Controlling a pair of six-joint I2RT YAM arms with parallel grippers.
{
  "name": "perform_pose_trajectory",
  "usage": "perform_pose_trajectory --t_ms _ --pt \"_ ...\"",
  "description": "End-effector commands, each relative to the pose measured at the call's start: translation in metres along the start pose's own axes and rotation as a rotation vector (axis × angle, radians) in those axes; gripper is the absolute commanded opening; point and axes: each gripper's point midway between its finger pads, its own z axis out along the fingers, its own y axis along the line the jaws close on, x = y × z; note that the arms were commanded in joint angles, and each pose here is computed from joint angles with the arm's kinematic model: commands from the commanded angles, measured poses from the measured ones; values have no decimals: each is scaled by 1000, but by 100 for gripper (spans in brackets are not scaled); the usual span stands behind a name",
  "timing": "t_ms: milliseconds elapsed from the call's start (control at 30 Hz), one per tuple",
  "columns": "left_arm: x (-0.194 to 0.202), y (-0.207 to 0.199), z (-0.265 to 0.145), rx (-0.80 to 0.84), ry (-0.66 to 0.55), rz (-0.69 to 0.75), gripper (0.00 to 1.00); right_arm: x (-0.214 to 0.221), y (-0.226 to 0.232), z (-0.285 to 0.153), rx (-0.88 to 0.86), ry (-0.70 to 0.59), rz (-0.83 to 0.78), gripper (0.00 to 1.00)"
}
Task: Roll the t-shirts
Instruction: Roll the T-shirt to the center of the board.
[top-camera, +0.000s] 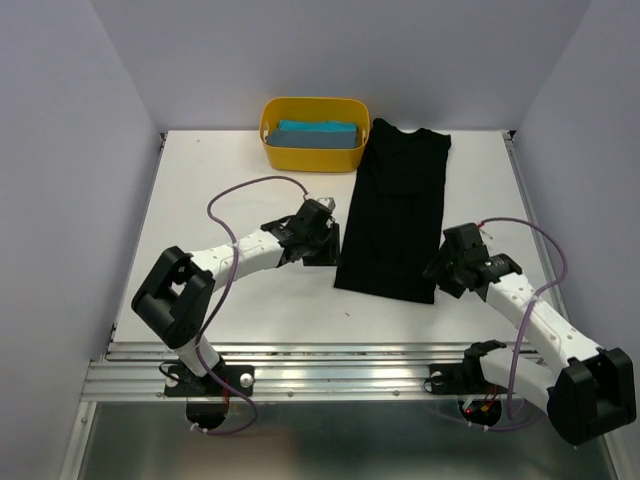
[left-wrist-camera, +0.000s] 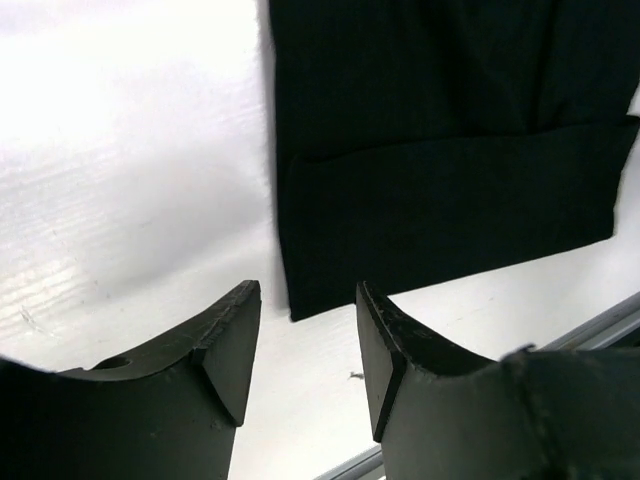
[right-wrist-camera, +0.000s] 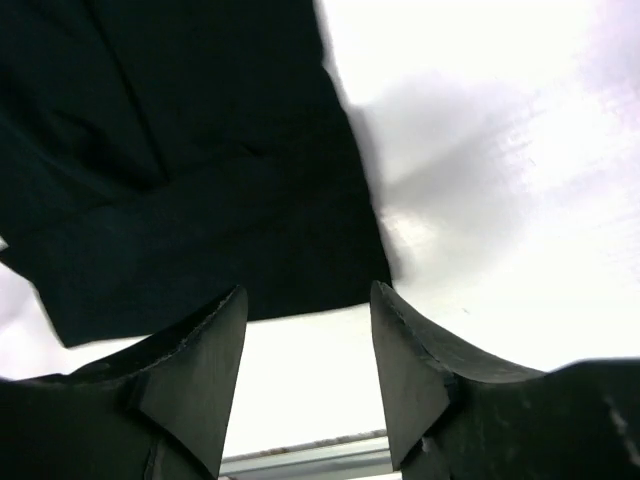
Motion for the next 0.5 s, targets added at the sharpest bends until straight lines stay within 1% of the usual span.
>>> perform_pose_trajectory --t_ms 0,33,200,233,333,467 --pt "30 11 8 1 74 -36 54 27 -19 -2 23 66 100 61" --pt "36 13 10 5 87 -55 54 30 -18 -2 16 71 137 64" --pt "53 8 16 56 137 -101 54 46 -18 4 -22 106 221 65" --pt "54 9 19 56 140 -106 54 53 -22 7 -15 123 228 65" --pt "57 13 23 42 150 -115 53 56 -21 13 -23 129 241 64" --pt "58 13 28 39 157 -118 49 57 -22 20 -9 131 235 63"
